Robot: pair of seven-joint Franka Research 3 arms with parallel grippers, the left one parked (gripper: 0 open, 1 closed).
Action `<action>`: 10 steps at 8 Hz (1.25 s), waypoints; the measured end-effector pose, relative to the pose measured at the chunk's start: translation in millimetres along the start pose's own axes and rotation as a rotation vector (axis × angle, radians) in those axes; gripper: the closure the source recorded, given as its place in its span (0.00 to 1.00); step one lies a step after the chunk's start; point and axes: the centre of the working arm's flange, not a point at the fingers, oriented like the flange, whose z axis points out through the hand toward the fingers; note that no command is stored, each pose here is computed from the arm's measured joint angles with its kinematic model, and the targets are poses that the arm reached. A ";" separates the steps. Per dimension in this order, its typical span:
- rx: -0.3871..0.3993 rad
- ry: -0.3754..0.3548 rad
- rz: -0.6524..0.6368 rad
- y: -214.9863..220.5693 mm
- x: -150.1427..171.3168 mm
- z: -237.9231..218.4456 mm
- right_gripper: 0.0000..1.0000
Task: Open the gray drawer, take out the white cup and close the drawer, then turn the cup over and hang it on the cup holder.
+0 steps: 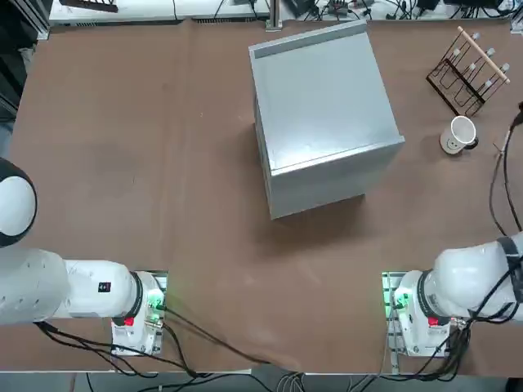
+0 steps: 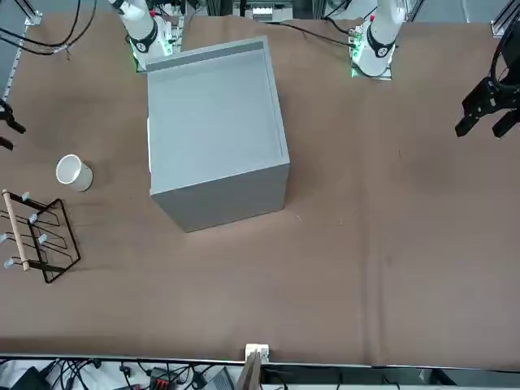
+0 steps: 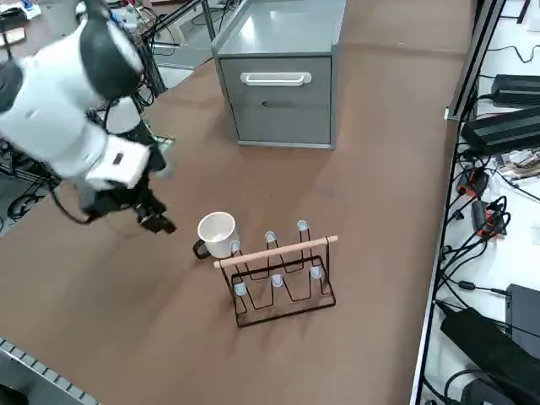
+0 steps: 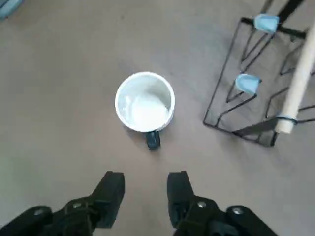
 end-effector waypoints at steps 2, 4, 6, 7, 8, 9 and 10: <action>-0.004 0.114 -0.093 0.6 -37.5 35.3 0.44; 0.017 0.254 -0.038 1.1 -58.5 85.2 0.21; 0.043 0.329 0.014 1.3 -71.3 129.4 0.00; 0.042 0.347 -0.004 1.8 -72.9 137.6 0.00; 0.033 0.374 -0.035 2.5 -72.5 142.0 0.01; 0.025 0.420 -0.065 3.1 -71.8 149.3 0.04; 0.025 0.473 -0.103 6.1 -73.3 160.0 0.06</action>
